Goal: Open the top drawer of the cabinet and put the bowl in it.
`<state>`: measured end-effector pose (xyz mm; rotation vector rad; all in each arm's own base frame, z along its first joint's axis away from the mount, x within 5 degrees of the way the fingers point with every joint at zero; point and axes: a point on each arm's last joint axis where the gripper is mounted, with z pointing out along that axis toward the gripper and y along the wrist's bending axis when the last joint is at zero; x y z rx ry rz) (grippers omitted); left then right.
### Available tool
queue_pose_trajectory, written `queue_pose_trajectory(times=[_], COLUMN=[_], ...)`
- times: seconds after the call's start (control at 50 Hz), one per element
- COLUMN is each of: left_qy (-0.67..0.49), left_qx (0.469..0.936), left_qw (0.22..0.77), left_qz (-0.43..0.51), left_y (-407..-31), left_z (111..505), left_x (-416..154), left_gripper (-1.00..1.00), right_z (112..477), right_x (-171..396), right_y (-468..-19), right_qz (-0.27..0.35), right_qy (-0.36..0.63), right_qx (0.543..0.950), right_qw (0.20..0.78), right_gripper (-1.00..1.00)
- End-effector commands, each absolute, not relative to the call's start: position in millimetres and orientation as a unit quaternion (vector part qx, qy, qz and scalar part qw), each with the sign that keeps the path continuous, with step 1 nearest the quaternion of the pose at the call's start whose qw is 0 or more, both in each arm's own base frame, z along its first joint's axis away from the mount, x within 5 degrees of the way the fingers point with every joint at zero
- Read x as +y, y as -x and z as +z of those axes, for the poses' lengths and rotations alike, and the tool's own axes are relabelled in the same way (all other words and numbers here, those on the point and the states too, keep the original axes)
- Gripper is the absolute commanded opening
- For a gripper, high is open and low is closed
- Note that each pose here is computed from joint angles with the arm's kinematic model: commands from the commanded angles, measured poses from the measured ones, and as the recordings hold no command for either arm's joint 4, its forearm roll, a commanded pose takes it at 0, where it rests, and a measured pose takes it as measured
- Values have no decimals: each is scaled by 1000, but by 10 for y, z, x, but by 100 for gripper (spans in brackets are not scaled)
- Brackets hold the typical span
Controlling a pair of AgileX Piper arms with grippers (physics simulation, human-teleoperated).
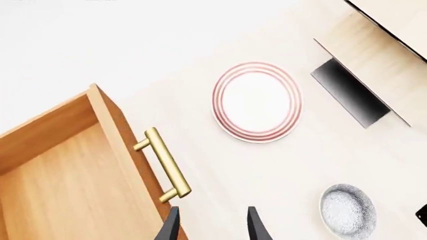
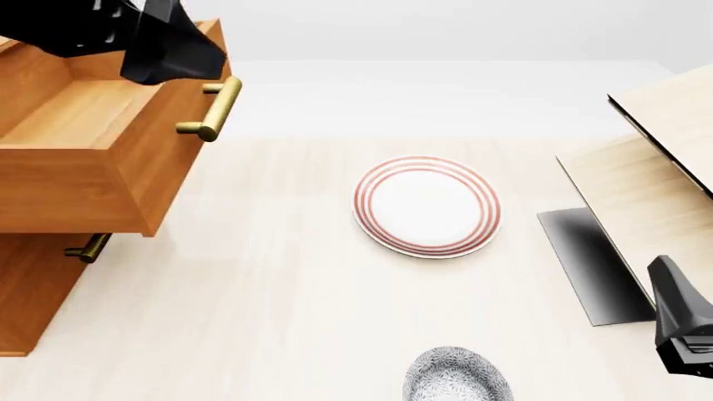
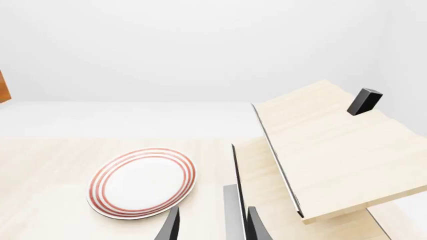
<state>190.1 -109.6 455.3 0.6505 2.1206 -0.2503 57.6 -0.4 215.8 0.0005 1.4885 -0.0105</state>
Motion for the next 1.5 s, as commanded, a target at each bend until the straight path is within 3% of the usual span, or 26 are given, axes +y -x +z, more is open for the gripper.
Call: queue_pose_trajectory(times=[0.02,0.46,1.02,1.5], left_qy=[-276,-322,-383,-379], left_qx=[850,835,830,839], left_qw=[436,427,364,334], left_qz=[-111,-131,-178,-202], left_y=[-1819,-1661,-1775,-1747], left_z=[4461,4166,3468,3080], left_x=[-1151,-1305,-2177,-2543], left_gripper=[100,100,100,100], right_z=[2156,2156,2156,2156], right_x=[-3,-3,-3,-3], right_y=[-575,-575,-575,-575], right_qz=[-4,-4,-4,-4], right_qy=[-1,0,0,0], right_qx=[677,677,677,677], right_qw=[736,736,736,736], right_gripper=[100,100,100,100])
